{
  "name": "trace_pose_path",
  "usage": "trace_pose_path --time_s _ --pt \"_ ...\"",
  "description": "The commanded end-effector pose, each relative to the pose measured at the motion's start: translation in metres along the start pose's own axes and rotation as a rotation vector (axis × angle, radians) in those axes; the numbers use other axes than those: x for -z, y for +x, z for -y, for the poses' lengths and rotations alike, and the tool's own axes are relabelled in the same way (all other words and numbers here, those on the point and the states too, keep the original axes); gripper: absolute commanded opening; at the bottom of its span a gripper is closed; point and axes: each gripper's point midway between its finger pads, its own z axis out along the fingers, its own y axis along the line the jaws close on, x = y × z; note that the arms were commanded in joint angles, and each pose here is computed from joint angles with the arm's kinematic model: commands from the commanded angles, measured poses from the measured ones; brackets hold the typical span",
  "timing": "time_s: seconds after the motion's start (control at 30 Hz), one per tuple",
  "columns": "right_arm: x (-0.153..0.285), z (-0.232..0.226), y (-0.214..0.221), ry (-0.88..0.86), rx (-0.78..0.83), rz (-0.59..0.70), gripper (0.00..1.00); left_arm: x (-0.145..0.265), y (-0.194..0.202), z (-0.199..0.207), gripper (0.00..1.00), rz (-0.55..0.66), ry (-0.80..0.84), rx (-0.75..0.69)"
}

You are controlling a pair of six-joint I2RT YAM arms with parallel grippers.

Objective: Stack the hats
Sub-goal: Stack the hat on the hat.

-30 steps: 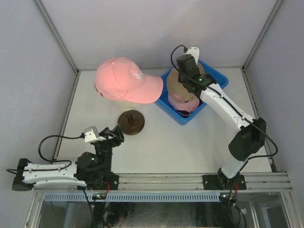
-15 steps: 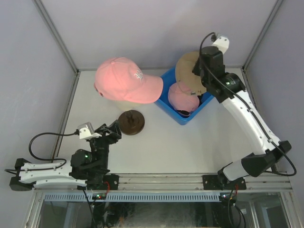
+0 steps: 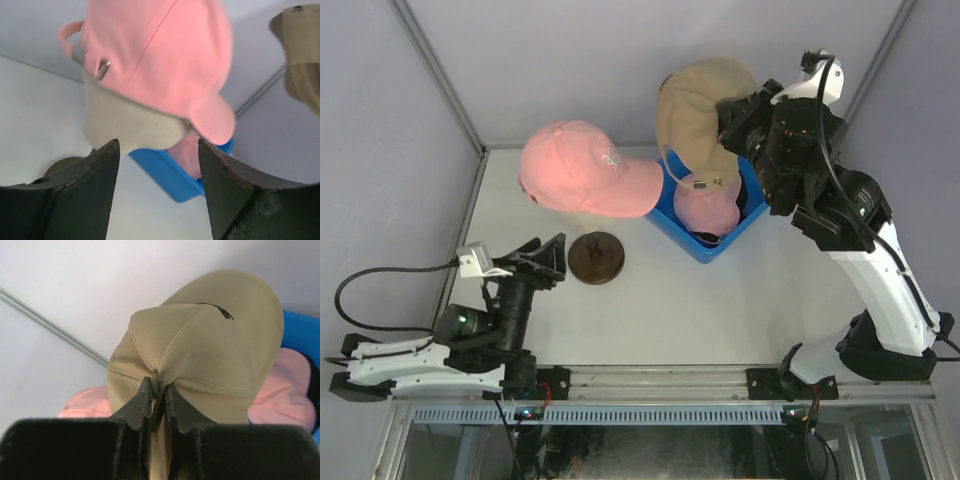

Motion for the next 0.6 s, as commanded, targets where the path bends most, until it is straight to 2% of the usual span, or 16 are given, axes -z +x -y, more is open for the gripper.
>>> trace_pose_path --time_s 0.0,0.3,0.57 --pt "0.014 -0.027 -0.013 -0.043 -0.106 0.034 0.0 0.0 -0.045 0.044 0.69 0.054 0.207 0.044" --pt "0.04 -0.088 -0.006 -0.181 -0.18 0.023 0.0 0.008 -0.094 0.092 0.83 0.135 0.428 0.077" --pt "0.066 -0.125 -0.006 -0.284 -0.223 0.026 0.0 0.01 -0.111 0.109 0.9 0.137 0.483 0.088"
